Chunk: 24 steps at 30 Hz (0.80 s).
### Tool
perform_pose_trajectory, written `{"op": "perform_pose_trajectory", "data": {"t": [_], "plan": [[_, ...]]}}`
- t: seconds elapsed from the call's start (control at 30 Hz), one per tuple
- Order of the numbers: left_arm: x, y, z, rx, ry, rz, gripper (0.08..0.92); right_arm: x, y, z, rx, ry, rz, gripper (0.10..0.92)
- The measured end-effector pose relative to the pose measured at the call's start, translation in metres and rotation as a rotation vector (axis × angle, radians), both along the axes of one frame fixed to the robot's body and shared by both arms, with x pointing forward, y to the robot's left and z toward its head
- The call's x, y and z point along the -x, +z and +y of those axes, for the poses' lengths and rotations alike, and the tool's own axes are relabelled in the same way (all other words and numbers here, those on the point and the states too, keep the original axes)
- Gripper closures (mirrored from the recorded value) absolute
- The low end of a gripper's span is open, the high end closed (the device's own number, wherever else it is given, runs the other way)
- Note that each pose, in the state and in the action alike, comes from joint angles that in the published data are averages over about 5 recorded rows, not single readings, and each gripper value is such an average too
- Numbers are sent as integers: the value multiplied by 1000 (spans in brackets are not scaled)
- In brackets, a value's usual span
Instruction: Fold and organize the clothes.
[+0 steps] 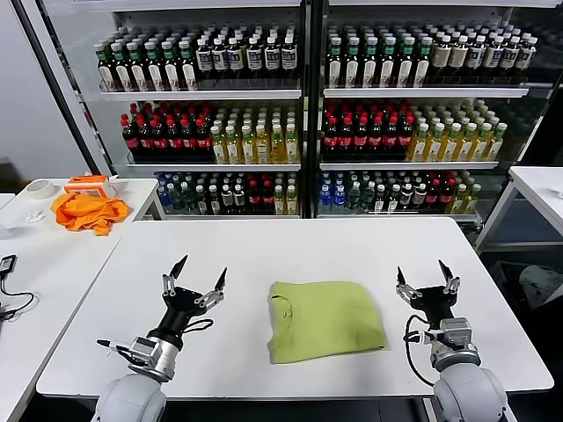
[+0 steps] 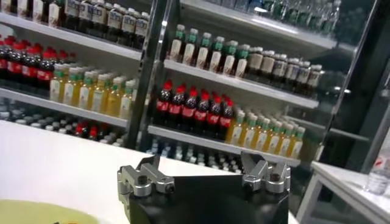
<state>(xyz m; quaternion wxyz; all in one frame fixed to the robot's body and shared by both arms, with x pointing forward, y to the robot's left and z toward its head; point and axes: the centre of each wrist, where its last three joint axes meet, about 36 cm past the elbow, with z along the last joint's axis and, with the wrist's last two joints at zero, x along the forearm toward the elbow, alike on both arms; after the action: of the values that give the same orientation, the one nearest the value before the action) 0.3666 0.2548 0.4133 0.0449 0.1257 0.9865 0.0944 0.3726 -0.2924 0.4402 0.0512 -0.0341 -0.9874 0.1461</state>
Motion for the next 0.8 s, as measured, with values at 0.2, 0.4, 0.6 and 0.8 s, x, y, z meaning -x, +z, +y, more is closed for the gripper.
{"op": "perform_pose_trajectory", "data": {"t": [0.2,0.4,0.6,0.8], "plan": [[-3,-1,-5,26,-26,-18,177,0,-6,-12,18,-1,-27,200],[-2,-4,-8,44,-38,-22,177,-1,-11,-21,25,-6,-36,200],[-1,-4,-11,57,-44,-26,177,-1,-10,-26,30,-4,-51,200],[-3,-3,-8,52,-49,-33,177,2,-10,-25,43,4,-67,200]]}}
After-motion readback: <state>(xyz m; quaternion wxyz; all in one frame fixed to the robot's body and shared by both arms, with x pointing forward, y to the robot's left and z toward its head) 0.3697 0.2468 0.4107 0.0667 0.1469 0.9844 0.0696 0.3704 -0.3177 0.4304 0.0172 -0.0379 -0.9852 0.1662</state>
